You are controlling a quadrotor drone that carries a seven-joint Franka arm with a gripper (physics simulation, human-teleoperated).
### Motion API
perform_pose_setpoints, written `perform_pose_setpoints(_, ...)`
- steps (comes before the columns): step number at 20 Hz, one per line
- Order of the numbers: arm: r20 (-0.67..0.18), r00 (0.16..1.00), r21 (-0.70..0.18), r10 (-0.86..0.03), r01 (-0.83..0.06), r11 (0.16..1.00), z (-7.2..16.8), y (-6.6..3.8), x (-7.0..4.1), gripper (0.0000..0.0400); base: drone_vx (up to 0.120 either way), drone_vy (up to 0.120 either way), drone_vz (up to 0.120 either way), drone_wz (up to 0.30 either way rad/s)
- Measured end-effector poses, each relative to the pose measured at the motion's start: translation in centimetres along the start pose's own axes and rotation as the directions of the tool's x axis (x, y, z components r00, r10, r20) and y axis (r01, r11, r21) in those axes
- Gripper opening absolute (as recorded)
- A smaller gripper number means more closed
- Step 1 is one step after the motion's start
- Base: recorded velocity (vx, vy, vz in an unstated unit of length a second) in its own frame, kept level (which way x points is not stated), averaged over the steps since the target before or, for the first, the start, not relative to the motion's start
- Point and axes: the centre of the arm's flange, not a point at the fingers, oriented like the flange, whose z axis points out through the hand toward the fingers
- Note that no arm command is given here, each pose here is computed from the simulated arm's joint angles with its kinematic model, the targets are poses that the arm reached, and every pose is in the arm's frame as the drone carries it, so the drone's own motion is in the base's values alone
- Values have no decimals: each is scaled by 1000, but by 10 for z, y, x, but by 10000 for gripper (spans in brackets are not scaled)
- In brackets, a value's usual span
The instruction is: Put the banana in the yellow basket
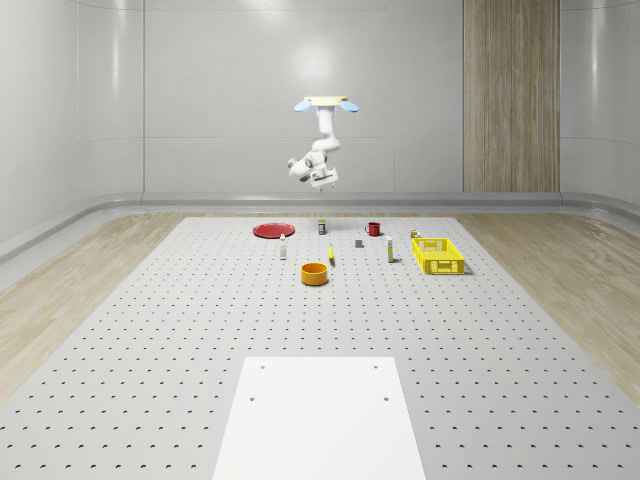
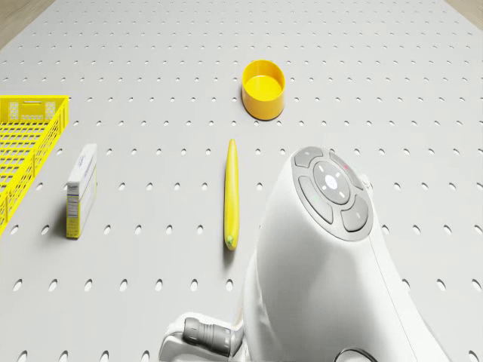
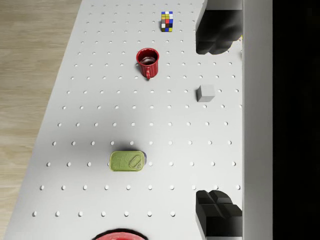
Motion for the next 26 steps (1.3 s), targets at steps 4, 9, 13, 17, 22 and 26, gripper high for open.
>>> perform_pose_setpoints(4,-86,996,-83,-6,-1,997,0,-8,-8,400,60,0,-120,0)
perform_pose_setpoints(9,-135,991,-128,-13,-4,992,1,-13,-13,400,0,0,-120,0)
perform_pose_setpoints(13,-152,988,-144,-16,-6,990,1,-15,-15,400,40,0,-120,0)
perform_pose_setpoints(17,-160,987,-152,-17,-7,988,2,-15,-16,400,120,0,-120,0)
perform_pose_setpoints(22,-165,986,-156,-18,-8,988,2,-16,-16,400,120,0,-120,0)
perform_pose_setpoints(26,-166,986,-158,-18,-8,987,2,-16,-16,400,120,0,-120,0)
